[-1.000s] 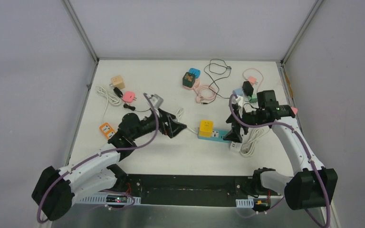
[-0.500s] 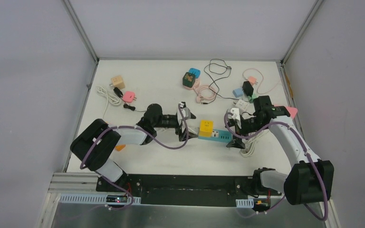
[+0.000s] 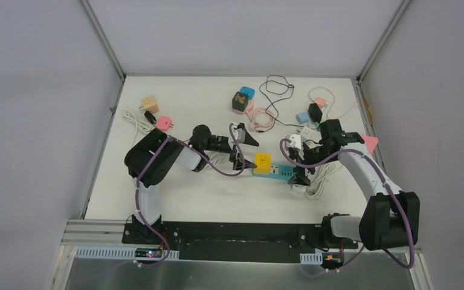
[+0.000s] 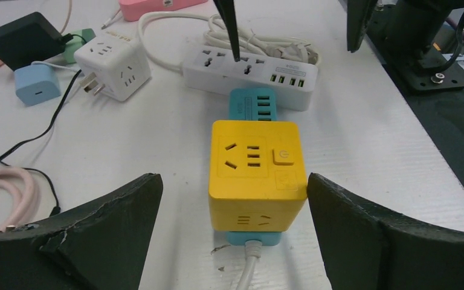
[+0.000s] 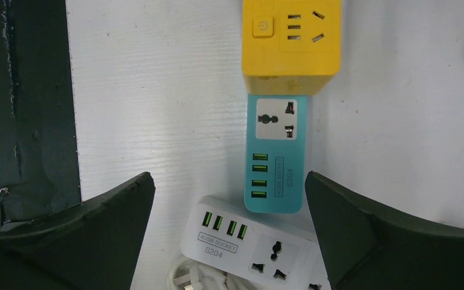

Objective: Pull the plug off the socket
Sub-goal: Remove the plug from the socket.

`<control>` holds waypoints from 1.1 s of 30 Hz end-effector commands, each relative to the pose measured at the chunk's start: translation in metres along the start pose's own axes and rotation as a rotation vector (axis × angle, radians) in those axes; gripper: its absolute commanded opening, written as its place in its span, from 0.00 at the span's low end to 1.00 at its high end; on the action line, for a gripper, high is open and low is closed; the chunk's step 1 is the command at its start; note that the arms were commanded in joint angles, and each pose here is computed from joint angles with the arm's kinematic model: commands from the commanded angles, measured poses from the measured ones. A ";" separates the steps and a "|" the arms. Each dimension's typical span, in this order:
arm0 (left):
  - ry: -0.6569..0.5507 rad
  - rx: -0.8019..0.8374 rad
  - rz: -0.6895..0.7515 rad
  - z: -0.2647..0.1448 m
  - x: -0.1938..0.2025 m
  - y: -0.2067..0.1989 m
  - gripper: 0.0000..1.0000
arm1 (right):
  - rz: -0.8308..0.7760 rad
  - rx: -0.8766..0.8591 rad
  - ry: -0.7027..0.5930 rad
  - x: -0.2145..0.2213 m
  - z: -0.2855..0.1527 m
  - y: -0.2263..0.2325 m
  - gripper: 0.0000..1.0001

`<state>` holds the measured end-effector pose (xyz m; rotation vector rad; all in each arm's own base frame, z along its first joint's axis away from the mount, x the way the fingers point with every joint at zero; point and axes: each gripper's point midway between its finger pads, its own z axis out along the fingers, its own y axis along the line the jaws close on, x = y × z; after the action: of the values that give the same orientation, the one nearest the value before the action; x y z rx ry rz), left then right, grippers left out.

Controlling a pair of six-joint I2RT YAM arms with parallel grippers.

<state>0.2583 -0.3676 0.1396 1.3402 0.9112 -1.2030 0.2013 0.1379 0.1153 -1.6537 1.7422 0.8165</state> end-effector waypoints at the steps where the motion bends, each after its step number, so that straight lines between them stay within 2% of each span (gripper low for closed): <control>1: -0.049 0.053 0.098 0.007 -0.013 -0.008 0.93 | 0.006 0.032 -0.004 -0.004 -0.001 -0.015 1.00; 5: -0.048 0.082 0.056 0.013 -0.008 -0.015 0.93 | 0.029 0.027 0.006 -0.001 0.001 -0.016 1.00; 10: -0.061 0.081 0.049 0.013 -0.022 -0.018 0.94 | 0.042 0.039 0.007 -0.001 0.001 -0.019 1.00; 15: -0.052 0.071 -0.001 0.018 -0.008 -0.014 0.93 | 0.061 0.048 0.017 0.002 0.002 -0.022 1.00; 25: -0.022 -0.001 0.065 0.016 0.010 -0.007 0.90 | 0.084 0.096 0.032 0.006 0.002 -0.032 1.00; 33: 0.131 -0.017 0.091 0.023 0.036 -0.005 0.84 | 0.097 0.093 0.032 0.006 0.003 -0.032 1.00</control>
<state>0.2538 -0.3864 0.1061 1.3666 0.9579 -1.1547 0.2254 0.1322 0.1020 -1.5507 1.8914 0.7552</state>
